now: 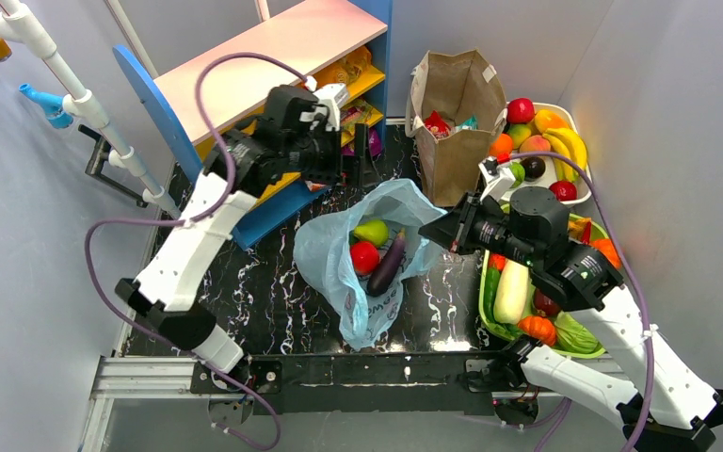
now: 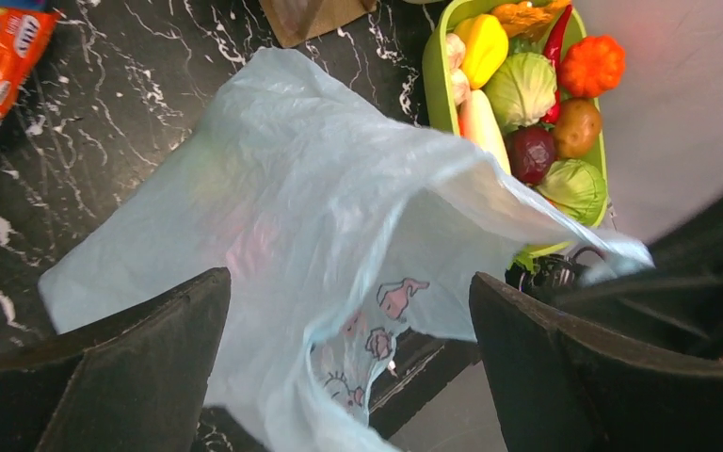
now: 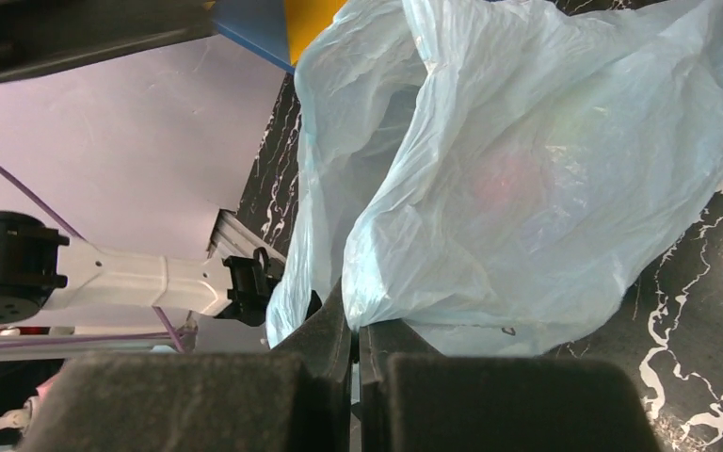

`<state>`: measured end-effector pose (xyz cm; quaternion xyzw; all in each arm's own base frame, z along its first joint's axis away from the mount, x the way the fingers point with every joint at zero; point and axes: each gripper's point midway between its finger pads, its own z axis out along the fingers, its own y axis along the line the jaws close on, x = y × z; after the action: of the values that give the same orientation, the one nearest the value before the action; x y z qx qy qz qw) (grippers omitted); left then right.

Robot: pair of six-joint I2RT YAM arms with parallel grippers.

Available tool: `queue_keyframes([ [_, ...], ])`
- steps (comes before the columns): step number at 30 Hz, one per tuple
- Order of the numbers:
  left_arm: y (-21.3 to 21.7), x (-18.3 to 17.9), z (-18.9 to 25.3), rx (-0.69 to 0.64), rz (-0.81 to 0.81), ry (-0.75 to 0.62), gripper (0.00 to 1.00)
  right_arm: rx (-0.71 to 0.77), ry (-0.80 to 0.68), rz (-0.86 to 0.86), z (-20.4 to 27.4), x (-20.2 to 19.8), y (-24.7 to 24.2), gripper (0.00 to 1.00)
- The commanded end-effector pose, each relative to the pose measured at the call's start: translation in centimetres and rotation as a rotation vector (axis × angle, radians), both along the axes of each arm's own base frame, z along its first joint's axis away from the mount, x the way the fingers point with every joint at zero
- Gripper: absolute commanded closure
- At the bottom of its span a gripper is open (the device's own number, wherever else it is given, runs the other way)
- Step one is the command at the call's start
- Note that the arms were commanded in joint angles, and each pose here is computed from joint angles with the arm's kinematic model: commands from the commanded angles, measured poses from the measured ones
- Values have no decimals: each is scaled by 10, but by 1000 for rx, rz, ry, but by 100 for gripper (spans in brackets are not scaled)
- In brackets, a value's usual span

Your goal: Place the food into the grocery bag and tie it

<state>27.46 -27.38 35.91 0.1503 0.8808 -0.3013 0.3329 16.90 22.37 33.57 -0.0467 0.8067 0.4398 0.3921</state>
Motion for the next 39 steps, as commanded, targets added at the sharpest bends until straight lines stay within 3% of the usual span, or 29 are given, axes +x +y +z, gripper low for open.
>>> queue_keyframes([
  [1, 55, -53, 40, 40, 14, -73, 2, 74, 3, -8, 26, 6, 10, 99],
  [5, 75, -87, 41, 61, -23, -69, 2, 76, 29, 11, 28, 7, 18, 99],
  [12, 72, -154, 12, -29, -240, -65, 2, 16, 63, 6, 18, 11, 18, 99],
  [18, 57, -196, -26, -40, -386, -12, 9, -55, 144, -131, -4, 21, 1, 99],
  [24, 28, -206, -50, -15, -428, -4, 12, -36, 186, -188, -4, 23, -3, 99],
  [28, 10, -205, -68, 78, -424, 26, 12, -10, 213, -207, 0, 16, -9, 99],
  [34, 6, -187, -83, 150, -248, 32, 20, 45, 209, -234, 5, 0, -25, 99],
  [39, 2, -182, -93, 83, -154, 12, 27, 77, 192, -246, 2, -7, -33, 99],
])
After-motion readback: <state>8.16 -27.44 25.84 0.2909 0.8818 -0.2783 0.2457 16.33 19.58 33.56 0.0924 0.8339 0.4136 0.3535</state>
